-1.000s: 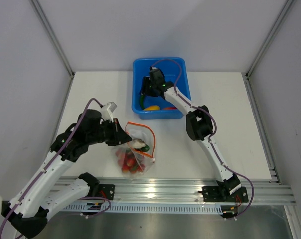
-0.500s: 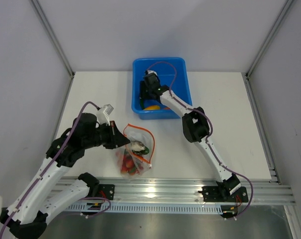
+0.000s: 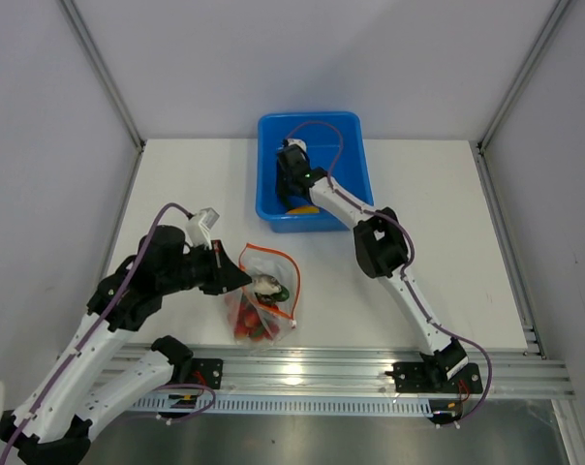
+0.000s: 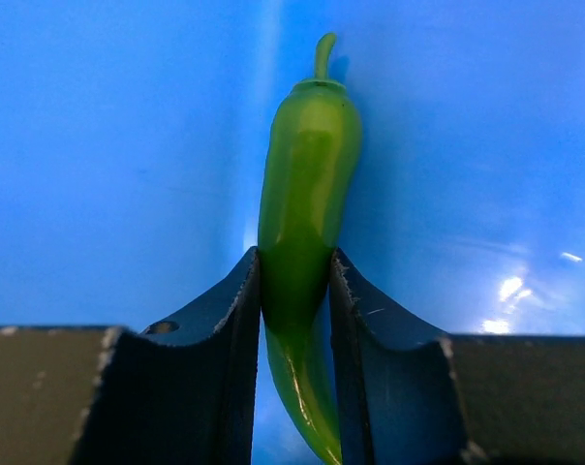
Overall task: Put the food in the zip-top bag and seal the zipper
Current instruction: Pick up the fake vegetable from the bin, then place the fake vegetable in the zipper food storage bag.
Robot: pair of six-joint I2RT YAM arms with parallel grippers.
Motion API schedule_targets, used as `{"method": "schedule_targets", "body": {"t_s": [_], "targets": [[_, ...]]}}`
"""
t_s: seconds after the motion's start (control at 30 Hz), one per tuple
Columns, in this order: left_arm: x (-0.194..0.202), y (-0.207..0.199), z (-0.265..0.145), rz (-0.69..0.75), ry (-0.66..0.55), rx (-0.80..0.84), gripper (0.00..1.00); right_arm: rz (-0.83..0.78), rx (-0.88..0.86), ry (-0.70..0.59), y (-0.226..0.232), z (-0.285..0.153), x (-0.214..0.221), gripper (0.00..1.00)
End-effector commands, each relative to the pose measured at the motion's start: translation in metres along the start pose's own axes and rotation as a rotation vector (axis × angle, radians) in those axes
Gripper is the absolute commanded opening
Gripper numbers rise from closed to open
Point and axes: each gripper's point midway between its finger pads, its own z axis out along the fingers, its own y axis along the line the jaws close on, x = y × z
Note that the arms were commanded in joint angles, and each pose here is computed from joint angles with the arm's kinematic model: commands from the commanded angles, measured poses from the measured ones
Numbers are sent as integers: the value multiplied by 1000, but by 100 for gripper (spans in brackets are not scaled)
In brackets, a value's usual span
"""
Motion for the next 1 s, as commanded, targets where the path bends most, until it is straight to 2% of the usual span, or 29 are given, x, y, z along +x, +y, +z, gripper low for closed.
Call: {"method": "schedule_targets", "body": {"t_s": [0.0,0.03,0.17,0.27,0.33,0.37,0.43,0.47,0.63,0.87,0.97], "targets": [[-7,-9,2,14,7,38,1,29,55,-9,-27,-24,-28,0],[-6,-9,4,15,19,39,1,46,41,-41,-29,-37,-50,0],[-2,-12,12,8,79,64,1,79,-32,-71,-27,-71,-89,0],[4,-10,16,2,128,69,1,86,-52,-83,-24,-108,-110,0],[6,-8,20,6,144,70,0,69,-63,-65,-24,-122,-106,0],[6,-8,20,10,146,69,1,67,-82,-100,-19,-146,-122,0],[6,-7,22,14,155,69,0,76,-79,-79,-25,-161,-117,0],[6,-7,23,15,153,71,0,83,-116,-105,-18,-187,-129,0],[2,-11,26,18,148,93,1,94,-249,9,-2,-253,-99,0],[-4,-15,29,22,152,106,1,-44,-461,414,25,-356,7,0],[-4,-16,30,17,151,110,1,-65,-530,536,34,-396,37,0]]}}
